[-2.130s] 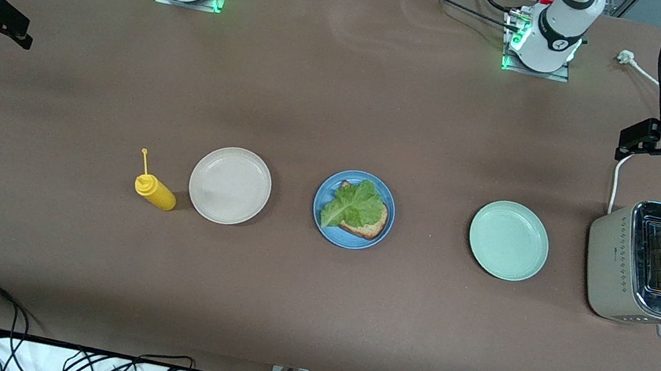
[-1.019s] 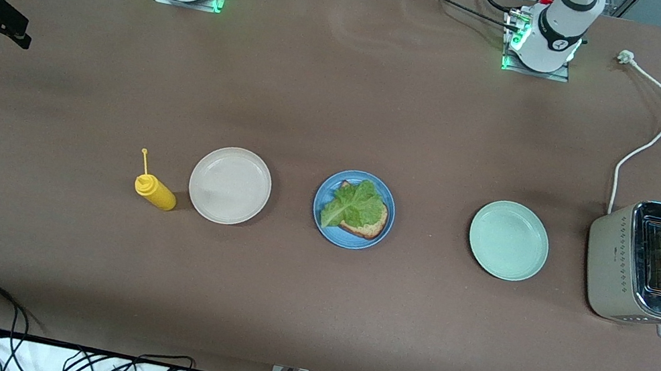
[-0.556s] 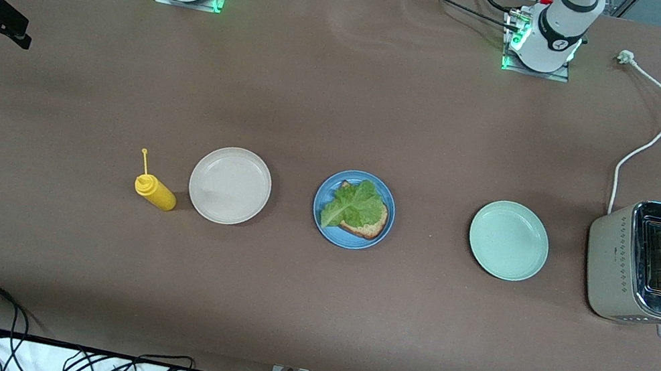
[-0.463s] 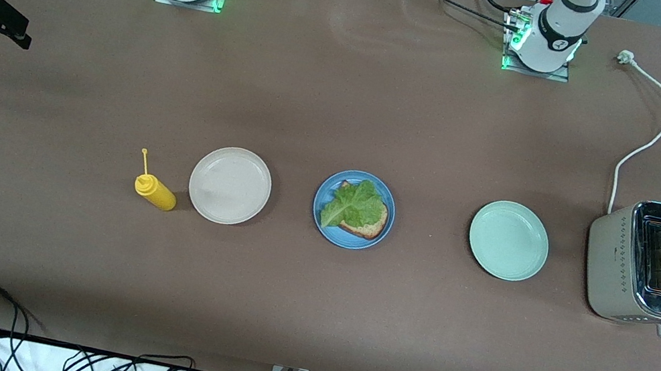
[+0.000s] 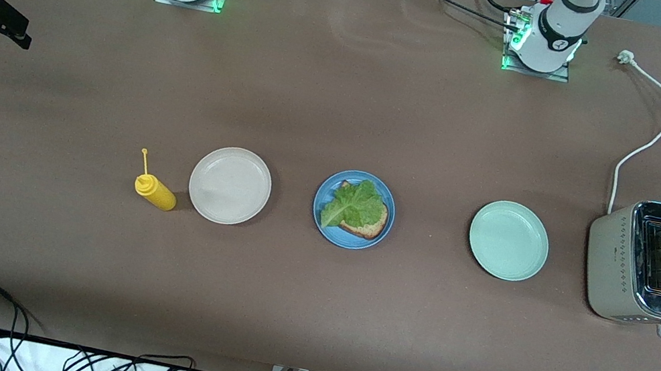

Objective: Make sandwich in blue plate with both arms
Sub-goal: 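Move the left gripper down over the bread slice in the toaster, then grasp the toasted bread slice in the toaster with the left gripper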

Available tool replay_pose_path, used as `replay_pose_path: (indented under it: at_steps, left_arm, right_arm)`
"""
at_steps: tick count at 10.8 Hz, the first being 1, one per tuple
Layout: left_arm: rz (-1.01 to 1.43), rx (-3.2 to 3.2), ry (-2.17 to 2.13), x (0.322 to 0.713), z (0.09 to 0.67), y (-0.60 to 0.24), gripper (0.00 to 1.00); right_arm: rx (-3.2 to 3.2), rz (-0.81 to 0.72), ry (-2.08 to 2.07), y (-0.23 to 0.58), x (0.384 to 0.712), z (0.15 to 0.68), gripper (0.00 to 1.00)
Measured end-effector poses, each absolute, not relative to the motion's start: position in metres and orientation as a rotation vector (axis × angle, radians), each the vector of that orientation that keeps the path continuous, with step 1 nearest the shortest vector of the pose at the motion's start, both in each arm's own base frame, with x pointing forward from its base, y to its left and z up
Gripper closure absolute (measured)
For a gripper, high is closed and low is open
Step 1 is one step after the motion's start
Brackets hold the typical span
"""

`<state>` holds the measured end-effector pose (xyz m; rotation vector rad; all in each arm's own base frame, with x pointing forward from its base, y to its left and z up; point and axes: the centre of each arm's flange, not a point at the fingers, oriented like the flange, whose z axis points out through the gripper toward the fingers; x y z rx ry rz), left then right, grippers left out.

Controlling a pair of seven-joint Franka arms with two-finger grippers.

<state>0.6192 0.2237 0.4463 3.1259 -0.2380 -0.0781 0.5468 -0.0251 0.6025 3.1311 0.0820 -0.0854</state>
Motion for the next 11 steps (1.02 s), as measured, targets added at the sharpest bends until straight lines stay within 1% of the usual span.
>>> replay_pose_path:
  at_steps: [11]
  left_arm:
    - [-0.073, 3.157, -0.216, 0.624, 0.414, 0.249, 0.00]
  right_arm:
    - [3.131, -0.085, 0.082, -0.025, 0.547, 0.603, 0.00]
